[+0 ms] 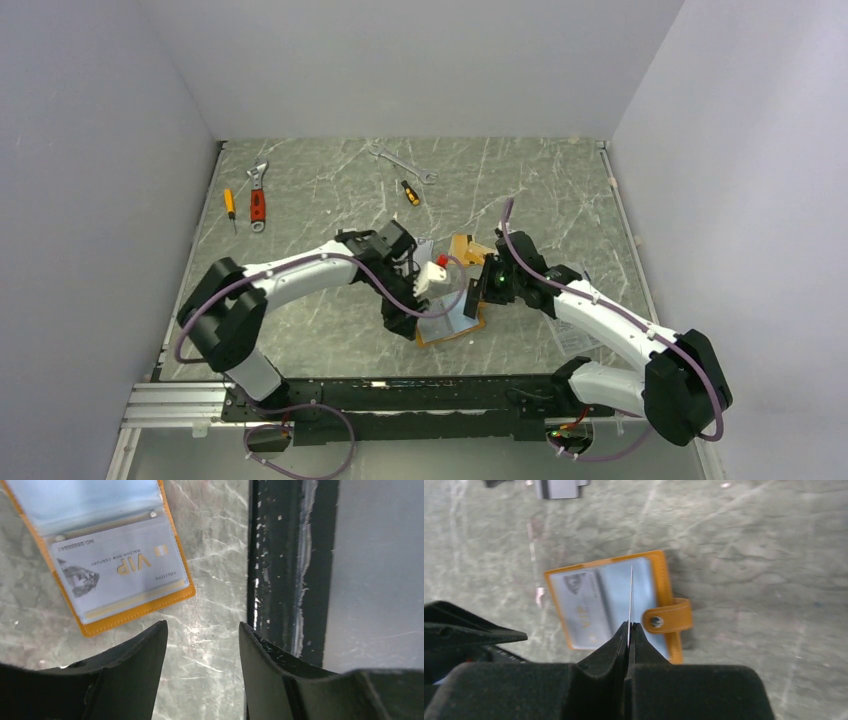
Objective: Put the credit cards into the card holder
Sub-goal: Insert the credit card into the card holder.
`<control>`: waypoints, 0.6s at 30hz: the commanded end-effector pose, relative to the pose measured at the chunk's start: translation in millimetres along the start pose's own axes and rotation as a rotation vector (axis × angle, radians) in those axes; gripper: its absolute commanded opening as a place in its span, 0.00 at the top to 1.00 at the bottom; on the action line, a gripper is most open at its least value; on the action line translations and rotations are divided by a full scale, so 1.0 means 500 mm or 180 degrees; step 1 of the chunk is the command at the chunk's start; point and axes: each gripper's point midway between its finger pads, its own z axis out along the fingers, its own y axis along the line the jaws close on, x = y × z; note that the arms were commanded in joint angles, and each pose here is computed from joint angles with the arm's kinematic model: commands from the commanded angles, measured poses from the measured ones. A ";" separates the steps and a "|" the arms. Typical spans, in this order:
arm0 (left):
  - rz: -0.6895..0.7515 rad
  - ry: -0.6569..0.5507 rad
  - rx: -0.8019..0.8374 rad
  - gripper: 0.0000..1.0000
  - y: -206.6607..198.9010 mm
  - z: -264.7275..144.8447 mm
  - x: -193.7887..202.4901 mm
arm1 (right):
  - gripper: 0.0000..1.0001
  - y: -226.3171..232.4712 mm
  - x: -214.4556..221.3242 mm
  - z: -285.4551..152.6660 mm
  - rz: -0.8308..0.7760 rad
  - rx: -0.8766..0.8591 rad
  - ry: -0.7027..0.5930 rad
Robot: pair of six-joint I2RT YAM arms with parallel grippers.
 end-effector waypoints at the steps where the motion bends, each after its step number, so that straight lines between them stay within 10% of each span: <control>1: 0.0401 0.0120 -0.0352 0.40 0.027 0.044 -0.057 | 1.00 -0.059 -0.026 -0.013 -0.0057 0.0484 -0.0266; 18: 0.0860 0.0634 -0.0189 0.43 0.045 0.193 -0.072 | 1.00 -0.069 -0.061 0.029 -0.0091 0.0607 -0.0279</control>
